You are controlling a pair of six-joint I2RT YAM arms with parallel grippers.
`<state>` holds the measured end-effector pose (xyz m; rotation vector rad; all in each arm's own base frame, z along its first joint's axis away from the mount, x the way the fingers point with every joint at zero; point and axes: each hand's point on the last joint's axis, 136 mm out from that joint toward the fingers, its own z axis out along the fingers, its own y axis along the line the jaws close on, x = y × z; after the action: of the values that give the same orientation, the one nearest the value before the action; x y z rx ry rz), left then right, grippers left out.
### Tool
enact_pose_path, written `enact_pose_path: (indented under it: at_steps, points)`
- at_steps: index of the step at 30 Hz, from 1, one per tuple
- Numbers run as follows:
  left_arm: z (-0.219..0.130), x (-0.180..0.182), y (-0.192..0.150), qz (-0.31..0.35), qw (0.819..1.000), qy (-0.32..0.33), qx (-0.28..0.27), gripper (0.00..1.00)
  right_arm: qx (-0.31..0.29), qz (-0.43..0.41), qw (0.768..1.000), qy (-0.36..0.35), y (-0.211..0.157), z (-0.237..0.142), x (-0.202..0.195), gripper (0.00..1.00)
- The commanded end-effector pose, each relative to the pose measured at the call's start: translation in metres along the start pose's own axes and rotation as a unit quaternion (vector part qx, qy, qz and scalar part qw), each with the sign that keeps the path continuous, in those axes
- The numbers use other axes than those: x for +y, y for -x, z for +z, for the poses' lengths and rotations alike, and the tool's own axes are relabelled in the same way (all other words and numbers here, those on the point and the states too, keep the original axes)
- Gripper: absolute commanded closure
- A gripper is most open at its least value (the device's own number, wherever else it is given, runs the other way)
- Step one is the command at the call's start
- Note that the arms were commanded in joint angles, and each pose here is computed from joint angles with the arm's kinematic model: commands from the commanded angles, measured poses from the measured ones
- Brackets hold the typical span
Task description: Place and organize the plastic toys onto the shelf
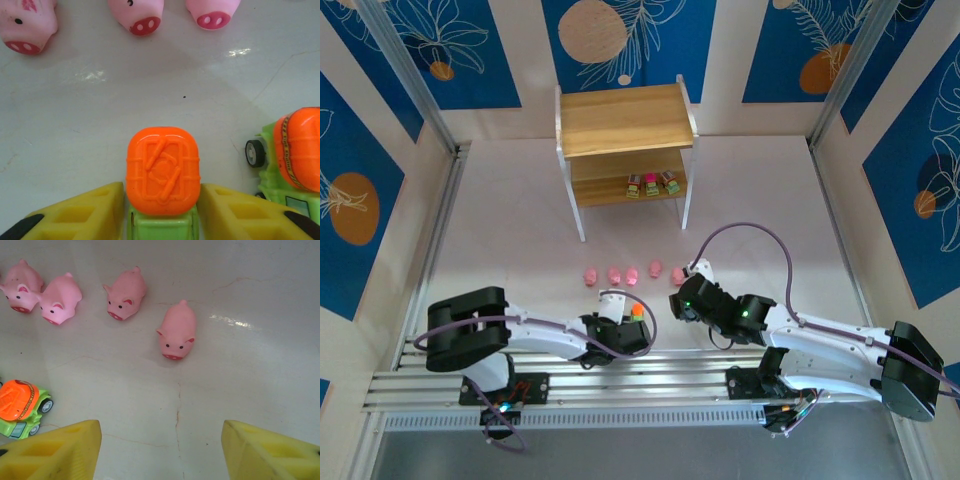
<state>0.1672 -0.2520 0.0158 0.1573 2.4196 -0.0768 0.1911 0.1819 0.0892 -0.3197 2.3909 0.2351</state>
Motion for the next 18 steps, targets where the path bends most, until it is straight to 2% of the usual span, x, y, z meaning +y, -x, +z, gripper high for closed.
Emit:
enact_pose_path:
  at_steps: [1, 10, 18]
  points:
    - [0.007, -0.022, -0.011, -0.022, 0.998, -0.040, 0.035, 0.60, 0.000, 0.007, 1.000, 0.003, 0.001, -0.001, 0.000, 0.35]
    - [0.006, -0.020, -0.008, -0.023, 0.998, -0.043, 0.027, 0.68, 0.000, 0.008, 1.000, 0.002, 0.001, -0.001, 0.000, 0.35]
    - [-0.001, -0.021, 0.002, -0.011, 0.999, -0.044, 0.015, 0.71, -0.001, 0.007, 1.000, 0.003, 0.003, -0.003, 0.000, 0.35]
